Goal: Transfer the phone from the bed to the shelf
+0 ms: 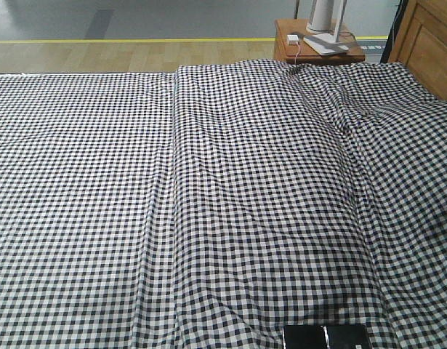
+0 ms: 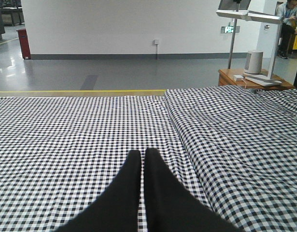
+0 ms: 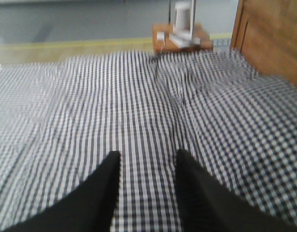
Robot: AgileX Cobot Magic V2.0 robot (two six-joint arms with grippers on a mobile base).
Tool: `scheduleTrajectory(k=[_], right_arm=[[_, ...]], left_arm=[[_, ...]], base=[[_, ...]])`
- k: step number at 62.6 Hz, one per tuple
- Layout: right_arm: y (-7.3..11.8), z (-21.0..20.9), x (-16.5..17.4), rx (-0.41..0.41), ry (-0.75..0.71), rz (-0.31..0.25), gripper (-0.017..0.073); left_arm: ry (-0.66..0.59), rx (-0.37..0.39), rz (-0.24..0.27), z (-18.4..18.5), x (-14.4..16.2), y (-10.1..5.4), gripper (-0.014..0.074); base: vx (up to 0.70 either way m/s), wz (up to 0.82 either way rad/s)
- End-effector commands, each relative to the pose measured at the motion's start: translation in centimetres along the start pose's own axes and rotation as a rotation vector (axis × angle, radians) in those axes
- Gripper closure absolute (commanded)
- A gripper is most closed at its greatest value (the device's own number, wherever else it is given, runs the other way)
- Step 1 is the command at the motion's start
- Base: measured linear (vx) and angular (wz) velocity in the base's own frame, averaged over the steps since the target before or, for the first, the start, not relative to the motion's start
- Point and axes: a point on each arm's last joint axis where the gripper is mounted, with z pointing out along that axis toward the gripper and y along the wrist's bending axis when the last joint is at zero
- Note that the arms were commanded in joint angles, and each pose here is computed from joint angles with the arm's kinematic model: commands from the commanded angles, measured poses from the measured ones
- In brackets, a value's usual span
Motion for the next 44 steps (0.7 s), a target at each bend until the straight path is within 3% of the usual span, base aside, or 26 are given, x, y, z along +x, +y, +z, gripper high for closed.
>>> scheduleTrajectory(k=[1, 7, 15, 26, 35, 44], right_arm=[[-0.1, 0.6, -1.1, 0.008, -0.029, -0.041, 0.011], [-0.1, 0.9, -1.3, 0.01, -0.044, -0.044, -0.0034], [-0.2, 0.9, -1.7, 0.014, -0.088, -0.044, -0.0135], [-0.1, 1.0, -2.0, 0.005, -0.021, -0.033, -0.0139], [0.0, 2.2, -4.0, -0.008, 0.116, 0.02, -0.0128], [-0.1, 5.1, -5.4, -0.002, 0.31, 0.015, -0.0115]], left_arm=[[-0.107, -0.01, -0.014, -0.3, -1.4, 0.2, 0.0592], [-0.107, -0.01, -0.014, -0.3, -1.4, 0.2, 0.0592], [-0.107, -0.01, -0.014, -0.3, -1.4, 0.2, 0.0592], [-0.107, -0.01, -0.014, -0.3, -1.4, 0.2, 0.0592], [-0.107, -0.01, -0.014, -0.3, -1.4, 0.2, 0.0592], [-0.107, -0.01, -0.014, -0.3, -1.4, 0.2, 0.0592]], base=[[0.0, 0.0], [0.0, 0.0], [0.0, 0.0], [0.0, 0.0], [0.0, 0.0], [0.0, 0.0]])
